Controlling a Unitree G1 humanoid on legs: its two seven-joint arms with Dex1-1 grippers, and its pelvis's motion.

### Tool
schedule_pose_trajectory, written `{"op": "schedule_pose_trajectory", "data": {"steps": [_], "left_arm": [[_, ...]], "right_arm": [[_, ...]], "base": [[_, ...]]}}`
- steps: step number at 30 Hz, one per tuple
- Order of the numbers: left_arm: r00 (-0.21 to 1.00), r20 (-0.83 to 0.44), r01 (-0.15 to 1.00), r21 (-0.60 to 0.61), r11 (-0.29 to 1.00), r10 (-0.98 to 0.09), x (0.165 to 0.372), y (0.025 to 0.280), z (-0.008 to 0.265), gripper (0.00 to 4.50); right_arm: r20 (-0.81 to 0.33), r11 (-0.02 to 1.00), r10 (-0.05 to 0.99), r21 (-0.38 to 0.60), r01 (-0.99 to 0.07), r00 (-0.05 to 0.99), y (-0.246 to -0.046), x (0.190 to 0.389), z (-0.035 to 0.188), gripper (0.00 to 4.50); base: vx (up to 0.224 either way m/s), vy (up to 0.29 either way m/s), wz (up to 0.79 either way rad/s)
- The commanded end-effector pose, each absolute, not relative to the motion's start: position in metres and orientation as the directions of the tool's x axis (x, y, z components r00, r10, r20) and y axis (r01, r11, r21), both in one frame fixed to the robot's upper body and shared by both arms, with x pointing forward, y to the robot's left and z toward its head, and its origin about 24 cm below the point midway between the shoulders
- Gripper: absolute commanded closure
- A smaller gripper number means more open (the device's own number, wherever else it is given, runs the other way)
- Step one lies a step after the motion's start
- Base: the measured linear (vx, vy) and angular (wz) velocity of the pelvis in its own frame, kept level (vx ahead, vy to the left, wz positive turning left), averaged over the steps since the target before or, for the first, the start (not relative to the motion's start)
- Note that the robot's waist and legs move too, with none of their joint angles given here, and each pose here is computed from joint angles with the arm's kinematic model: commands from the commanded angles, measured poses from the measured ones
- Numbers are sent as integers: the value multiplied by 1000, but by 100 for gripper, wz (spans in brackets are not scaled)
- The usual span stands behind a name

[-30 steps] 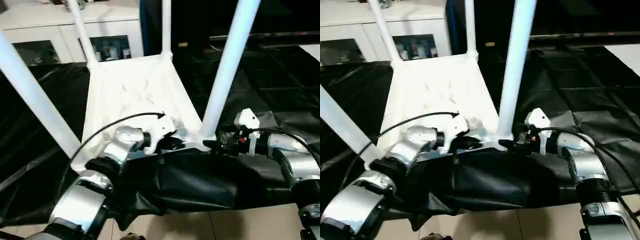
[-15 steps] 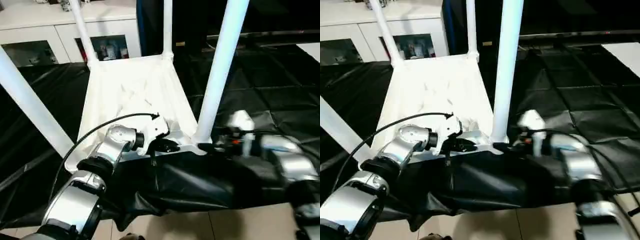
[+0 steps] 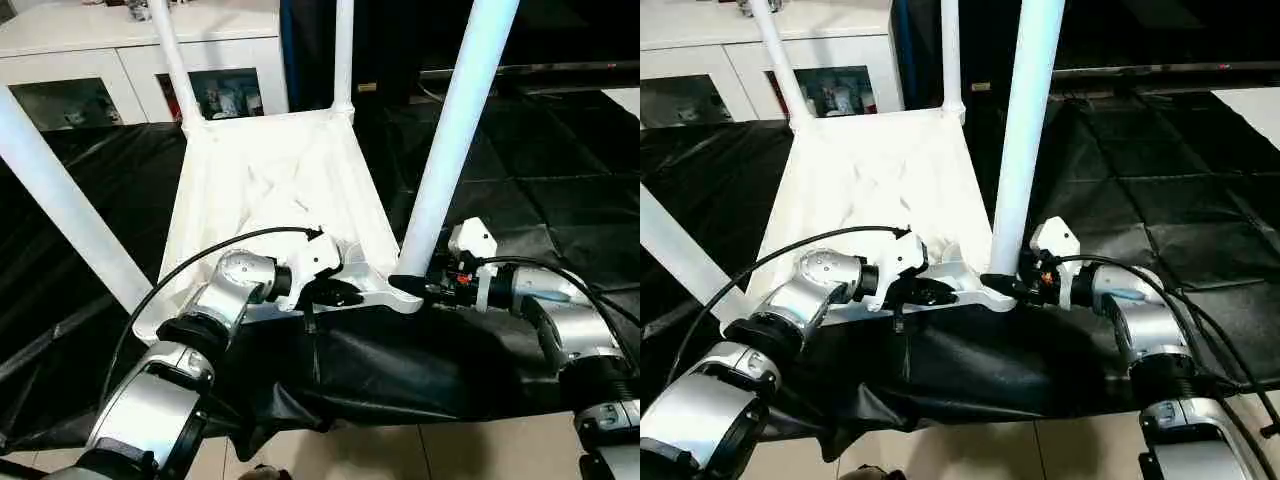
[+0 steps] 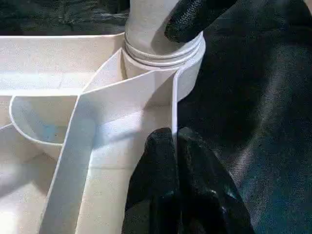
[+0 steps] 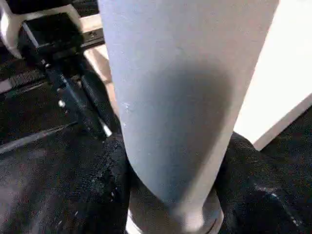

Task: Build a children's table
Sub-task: Rotate leg to tighten

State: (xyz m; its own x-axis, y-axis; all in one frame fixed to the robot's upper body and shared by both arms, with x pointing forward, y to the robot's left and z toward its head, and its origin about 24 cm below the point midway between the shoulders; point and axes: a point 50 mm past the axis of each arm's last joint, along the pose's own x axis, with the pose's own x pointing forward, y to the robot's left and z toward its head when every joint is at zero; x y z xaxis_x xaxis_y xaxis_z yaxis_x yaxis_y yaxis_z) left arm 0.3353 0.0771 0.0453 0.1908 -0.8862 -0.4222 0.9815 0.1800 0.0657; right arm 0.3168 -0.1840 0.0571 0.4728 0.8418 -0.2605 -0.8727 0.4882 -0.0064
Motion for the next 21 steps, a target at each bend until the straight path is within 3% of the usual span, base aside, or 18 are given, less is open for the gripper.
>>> {"op": "schedule_pose_trajectory", "data": {"steps": [1,2,3,4,8,10,12,15,16,21], "left_arm": [[321,-391,946,88,313,-862,343,78,47,450],[398,-394,915,105,389,-829,348,73,47,450],[409,-394,910,108,400,-823,349,72,47,450],[452,-389,888,106,448,-803,351,67,47,450],[508,-380,854,105,509,-773,354,55,48,450],[524,-377,844,108,526,-764,354,43,49,450],[526,-377,842,108,528,-762,354,40,49,450],[515,-373,851,111,514,-772,353,34,50,450],[506,-372,856,110,505,-778,352,33,50,450],[443,-367,893,104,438,-818,350,40,50,450]], "right_arm": [[-254,465,864,64,-883,436,-168,311,44,255],[-271,588,787,55,-807,555,-158,316,29,255],[-274,605,774,54,-795,571,-157,316,27,255],[-275,696,702,69,-715,657,-150,319,18,256],[-283,817,569,92,-569,772,-137,325,7,257],[-289,869,492,102,-485,821,-121,330,5,257],[-294,870,491,106,-482,820,-117,331,4,257],[-257,809,577,50,-586,775,-92,330,11,257],[-237,794,599,49,-607,765,-88,330,13,222],[-188,689,717,42,-724,671,-92,328,23,166]], "base": [[0,0,0],[0,0,0],[0,0,0],[0,0,0],[0,0,0],[0,0,0],[0,0,0],[0,0,0],[0,0,0],[0,0,0]]}}
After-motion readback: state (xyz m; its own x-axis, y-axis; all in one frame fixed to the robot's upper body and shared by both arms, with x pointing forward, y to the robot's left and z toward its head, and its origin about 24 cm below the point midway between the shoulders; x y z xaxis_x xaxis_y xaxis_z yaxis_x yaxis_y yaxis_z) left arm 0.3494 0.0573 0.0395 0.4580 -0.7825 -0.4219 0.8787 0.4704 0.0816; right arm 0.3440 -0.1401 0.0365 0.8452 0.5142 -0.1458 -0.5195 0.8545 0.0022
